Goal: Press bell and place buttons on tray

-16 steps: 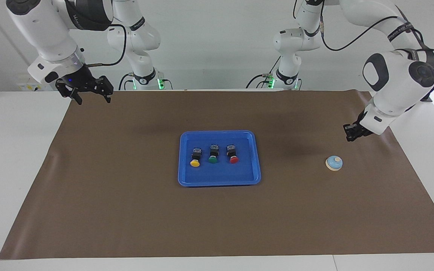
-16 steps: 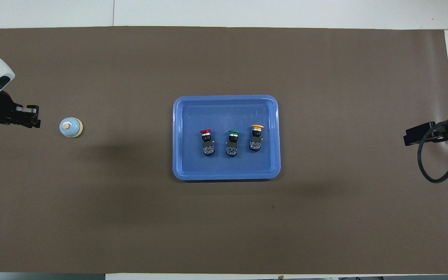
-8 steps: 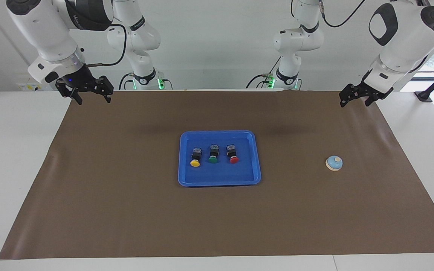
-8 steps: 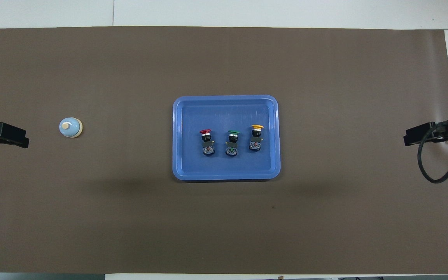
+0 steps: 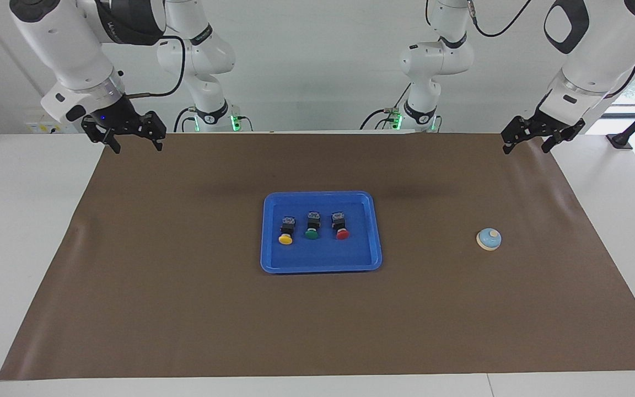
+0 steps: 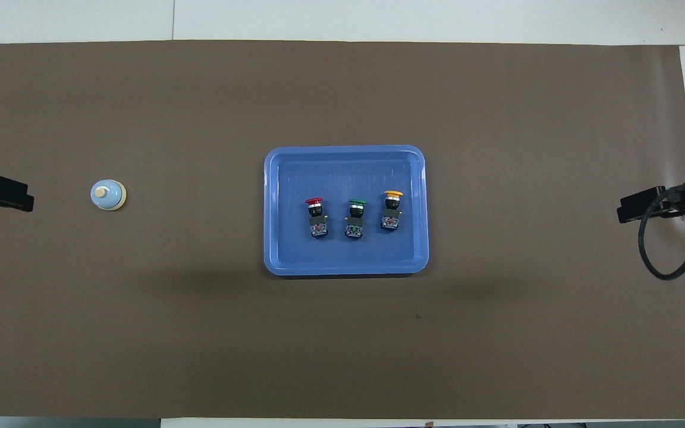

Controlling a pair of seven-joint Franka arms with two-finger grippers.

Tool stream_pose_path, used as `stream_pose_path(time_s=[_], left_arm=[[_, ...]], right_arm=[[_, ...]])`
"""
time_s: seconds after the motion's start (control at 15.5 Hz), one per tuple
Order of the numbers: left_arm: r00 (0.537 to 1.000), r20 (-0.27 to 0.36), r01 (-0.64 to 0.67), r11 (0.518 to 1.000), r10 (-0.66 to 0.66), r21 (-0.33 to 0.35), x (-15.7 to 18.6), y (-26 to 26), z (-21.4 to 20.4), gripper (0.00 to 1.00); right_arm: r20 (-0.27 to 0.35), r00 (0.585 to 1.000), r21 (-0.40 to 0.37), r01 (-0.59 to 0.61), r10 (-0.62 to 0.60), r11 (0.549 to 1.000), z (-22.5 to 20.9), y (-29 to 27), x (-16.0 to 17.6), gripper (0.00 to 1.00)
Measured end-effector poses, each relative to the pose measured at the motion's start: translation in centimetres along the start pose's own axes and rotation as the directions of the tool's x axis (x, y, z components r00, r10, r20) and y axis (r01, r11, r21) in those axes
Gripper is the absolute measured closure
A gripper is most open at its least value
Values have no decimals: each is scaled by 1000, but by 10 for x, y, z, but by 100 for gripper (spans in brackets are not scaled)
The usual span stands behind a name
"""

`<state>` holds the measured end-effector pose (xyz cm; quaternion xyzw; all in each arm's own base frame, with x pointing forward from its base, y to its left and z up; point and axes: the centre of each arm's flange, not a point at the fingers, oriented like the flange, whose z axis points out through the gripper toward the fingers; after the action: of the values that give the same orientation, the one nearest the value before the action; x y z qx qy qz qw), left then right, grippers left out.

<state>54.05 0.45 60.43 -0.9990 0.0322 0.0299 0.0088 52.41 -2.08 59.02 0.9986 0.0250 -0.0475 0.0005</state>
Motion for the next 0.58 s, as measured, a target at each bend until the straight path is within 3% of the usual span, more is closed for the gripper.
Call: stream_pose_path(time_s=[0.58], left_arm=[[1000,-2,-12,1000,12,1,7,6,0,0]], right_arm=[[0,1000,0,0,0,1000,0,0,0,0]])
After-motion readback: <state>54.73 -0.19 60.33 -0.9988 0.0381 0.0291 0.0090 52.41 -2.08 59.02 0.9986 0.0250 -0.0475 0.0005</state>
